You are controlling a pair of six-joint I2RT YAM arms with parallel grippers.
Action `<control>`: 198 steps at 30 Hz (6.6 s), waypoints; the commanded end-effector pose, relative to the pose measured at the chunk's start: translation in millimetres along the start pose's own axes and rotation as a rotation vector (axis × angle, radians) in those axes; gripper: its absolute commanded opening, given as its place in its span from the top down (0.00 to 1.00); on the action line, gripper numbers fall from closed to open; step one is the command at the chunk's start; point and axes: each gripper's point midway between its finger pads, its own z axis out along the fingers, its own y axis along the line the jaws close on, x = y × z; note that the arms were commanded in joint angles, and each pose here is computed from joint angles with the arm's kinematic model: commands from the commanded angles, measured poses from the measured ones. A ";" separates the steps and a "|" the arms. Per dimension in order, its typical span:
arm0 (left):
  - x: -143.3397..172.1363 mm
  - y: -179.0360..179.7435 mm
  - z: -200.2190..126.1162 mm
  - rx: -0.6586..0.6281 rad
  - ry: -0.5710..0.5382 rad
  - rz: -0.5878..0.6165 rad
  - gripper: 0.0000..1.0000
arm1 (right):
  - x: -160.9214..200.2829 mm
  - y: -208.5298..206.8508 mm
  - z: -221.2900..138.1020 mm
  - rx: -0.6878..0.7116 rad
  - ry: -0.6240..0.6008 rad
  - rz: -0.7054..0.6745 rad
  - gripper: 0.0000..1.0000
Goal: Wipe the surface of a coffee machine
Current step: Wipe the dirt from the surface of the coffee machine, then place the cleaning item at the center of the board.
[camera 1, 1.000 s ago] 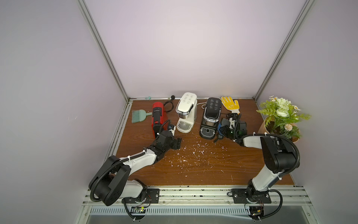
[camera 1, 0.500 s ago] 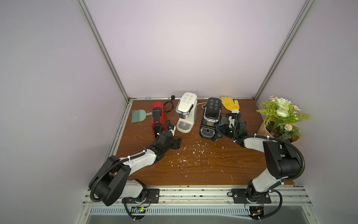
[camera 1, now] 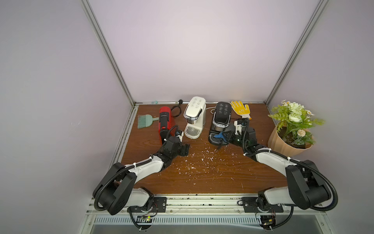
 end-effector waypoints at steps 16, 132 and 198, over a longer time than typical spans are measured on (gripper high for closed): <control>-16.0 -8.4 -2.4 0.015 -0.045 0.006 0.21 | 45.0 -40.7 32.5 0.054 0.105 0.025 0.80; -19.6 -8.6 -8.1 0.012 -0.056 0.009 0.21 | -179.4 52.2 43.1 0.169 -0.128 -0.384 0.77; -21.2 -6.7 -11.1 0.001 -0.064 0.007 0.21 | -7.0 -68.6 -34.5 0.396 0.151 -0.256 0.80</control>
